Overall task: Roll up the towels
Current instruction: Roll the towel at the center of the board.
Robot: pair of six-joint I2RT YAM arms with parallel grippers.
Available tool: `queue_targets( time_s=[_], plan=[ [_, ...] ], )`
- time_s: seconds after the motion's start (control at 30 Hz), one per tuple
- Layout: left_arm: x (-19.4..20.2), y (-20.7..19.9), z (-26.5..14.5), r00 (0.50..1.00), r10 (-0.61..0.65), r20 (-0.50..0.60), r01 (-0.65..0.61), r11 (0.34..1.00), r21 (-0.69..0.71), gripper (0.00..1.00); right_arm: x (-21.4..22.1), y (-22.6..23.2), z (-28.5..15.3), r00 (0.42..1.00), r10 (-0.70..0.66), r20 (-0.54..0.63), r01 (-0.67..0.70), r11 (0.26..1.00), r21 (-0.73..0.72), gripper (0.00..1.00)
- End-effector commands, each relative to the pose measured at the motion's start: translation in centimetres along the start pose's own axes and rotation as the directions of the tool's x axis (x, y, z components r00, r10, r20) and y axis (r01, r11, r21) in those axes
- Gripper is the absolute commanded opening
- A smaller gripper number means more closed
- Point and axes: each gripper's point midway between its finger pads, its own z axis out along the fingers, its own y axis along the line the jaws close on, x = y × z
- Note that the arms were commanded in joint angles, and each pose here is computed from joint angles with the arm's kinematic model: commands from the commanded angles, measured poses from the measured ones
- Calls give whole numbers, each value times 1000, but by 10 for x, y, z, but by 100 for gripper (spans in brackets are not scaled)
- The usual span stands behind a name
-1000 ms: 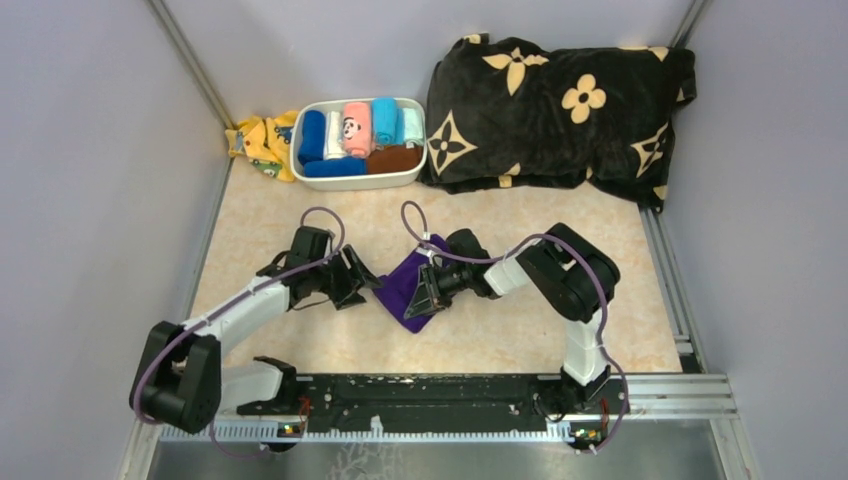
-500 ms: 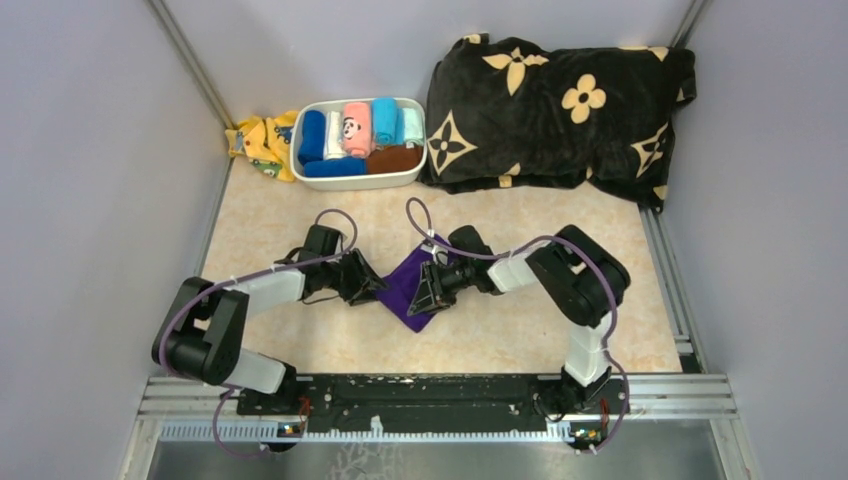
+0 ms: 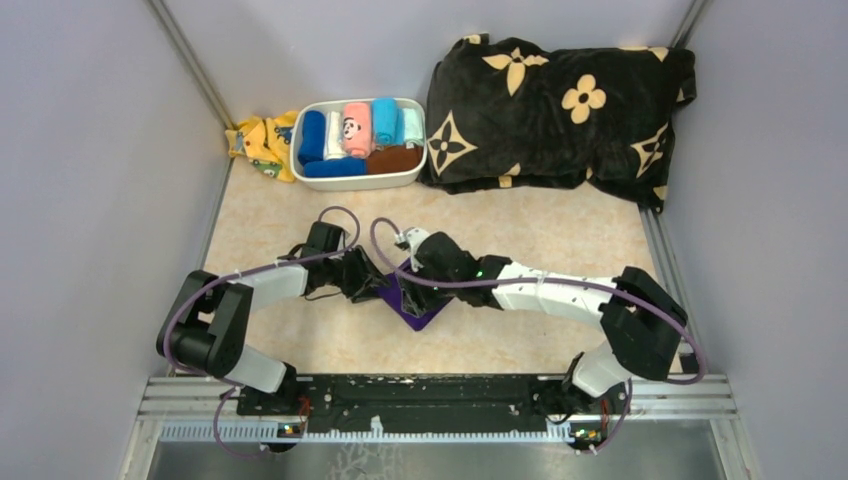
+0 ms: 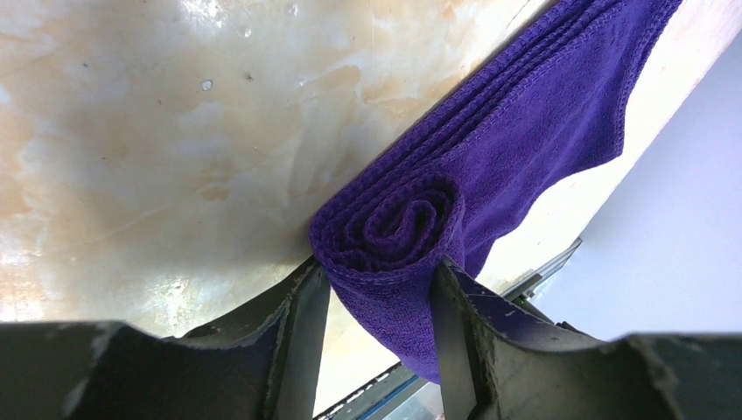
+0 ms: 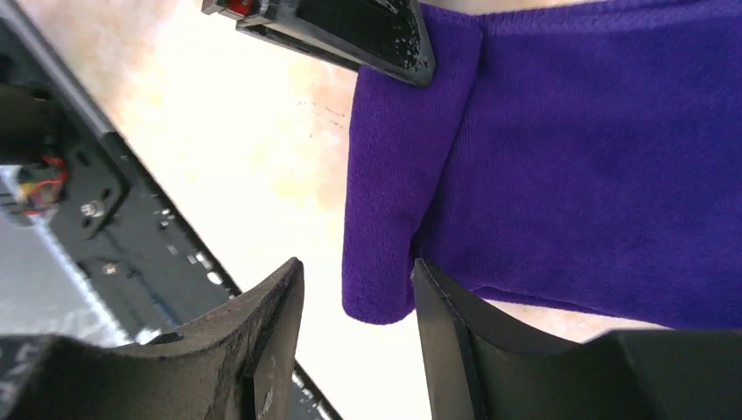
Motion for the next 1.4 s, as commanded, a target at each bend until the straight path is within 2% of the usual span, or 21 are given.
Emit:
queue_targets(
  time_s=[0.0,0.13,0.27,0.5,0.7,0.8,0.87,0.97,1.03,1.1,1.2,1.37],
  plan=[
    [1,23,6,1000,10,10,-9,995,-96,53,-22,-4,-11,971,-234,59,210,939,272,50],
    [1,23,5,1000,10,11,-9,995,-100,53,-20,6,4,946,-325,8,302,887,350,50],
    [1,24,5,1000,13,15,-11,995,-104,53,-12,15,18,931,-364,-33,351,867,352,48],
    [0,24,4,1000,12,18,-10,994,-104,55,29,-16,44,908,-366,-205,419,799,431,47],
    [-1,21,4,1000,17,20,-15,995,-98,57,55,-35,50,885,-363,-290,460,773,436,46],
    [-2,17,3,1000,21,18,-19,996,-86,58,72,-43,54,872,-351,-340,475,771,424,39],
    [-4,12,0,999,32,26,-29,997,-76,60,77,-42,55,872,-342,-350,469,789,397,28],
    [-10,5,-11,996,59,65,-55,996,-68,64,74,-21,56,895,-326,-303,407,875,261,16],
    [-14,0,-20,992,83,96,-77,995,-69,67,66,3,55,928,-276,-249,307,947,96,12],
    [-16,-3,-30,988,105,117,-97,992,-74,70,53,21,51,959,-202,-197,194,979,-60,7],
    [-17,-7,-45,979,138,152,-128,989,-74,72,35,39,41,984,-90,-156,46,964,-263,0],
    [-7,-6,-60,977,138,163,-130,990,-60,74,23,40,37,975,81,-208,-171,868,-466,0]
  ],
)
